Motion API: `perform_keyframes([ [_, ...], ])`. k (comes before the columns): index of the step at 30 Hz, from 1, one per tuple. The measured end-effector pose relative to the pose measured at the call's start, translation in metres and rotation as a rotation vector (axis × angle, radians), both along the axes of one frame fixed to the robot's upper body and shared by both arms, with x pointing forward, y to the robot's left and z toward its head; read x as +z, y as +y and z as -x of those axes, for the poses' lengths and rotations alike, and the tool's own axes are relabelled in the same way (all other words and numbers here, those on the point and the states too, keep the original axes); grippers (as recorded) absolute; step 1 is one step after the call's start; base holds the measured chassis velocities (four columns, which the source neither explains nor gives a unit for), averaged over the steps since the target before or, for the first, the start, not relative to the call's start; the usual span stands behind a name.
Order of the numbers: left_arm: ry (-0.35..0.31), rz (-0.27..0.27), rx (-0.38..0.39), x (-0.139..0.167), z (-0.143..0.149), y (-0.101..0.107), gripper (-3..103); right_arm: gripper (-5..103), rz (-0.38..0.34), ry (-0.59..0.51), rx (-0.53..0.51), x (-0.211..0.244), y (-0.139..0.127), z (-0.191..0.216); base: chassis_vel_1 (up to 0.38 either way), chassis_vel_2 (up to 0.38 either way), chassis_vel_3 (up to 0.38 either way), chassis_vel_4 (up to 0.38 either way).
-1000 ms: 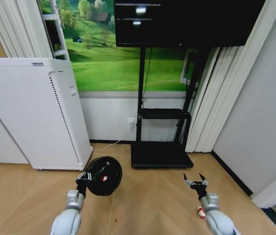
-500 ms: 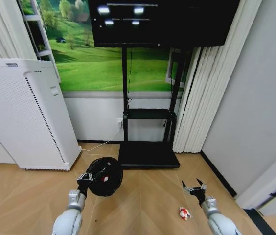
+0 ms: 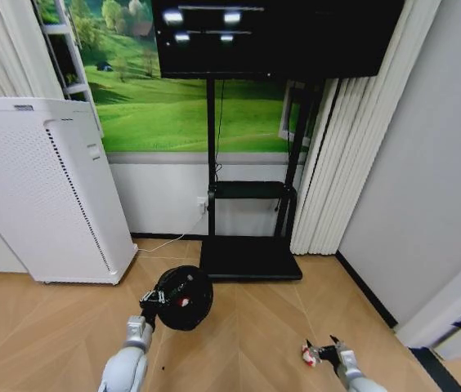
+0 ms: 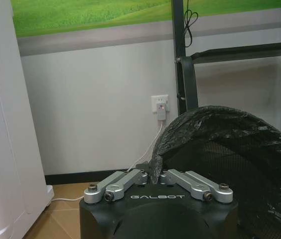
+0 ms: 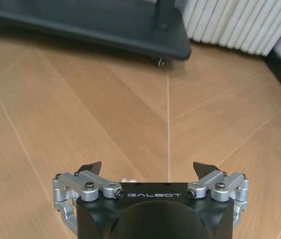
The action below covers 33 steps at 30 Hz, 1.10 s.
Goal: Pick up the trash bin and place the garbage on the floor into it.
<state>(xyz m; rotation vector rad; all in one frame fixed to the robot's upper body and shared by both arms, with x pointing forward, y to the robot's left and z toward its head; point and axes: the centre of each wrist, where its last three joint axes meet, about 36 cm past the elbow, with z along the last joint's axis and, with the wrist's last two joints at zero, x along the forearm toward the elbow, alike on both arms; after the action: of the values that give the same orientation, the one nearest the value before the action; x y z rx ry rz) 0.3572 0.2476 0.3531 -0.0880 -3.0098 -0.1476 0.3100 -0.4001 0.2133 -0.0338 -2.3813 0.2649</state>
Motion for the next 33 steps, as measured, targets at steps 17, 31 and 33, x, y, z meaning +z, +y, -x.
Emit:
perform_keyframes([
  [17, 0.005, 0.005, -0.061, -0.003, -0.007, -0.014, 4, 100, 0.028, 0.096, -0.063, -0.049, -0.003, -0.002, 0.0, 0.0, 0.0, 0.0],
  [31, 0.017, 0.004, -0.063, -0.008, -0.007, -0.014, 4, 100, 0.015, 0.097, -0.043, -0.07, 0.023, -0.019, 0.0, 0.0, 0.0, 0.0],
  [33, 0.017, 0.004, -0.063, -0.008, -0.007, -0.014, 4, 100, 0.018, 0.095, -0.041, -0.07, 0.023, -0.02, 0.0, 0.0, 0.0, 0.0],
])
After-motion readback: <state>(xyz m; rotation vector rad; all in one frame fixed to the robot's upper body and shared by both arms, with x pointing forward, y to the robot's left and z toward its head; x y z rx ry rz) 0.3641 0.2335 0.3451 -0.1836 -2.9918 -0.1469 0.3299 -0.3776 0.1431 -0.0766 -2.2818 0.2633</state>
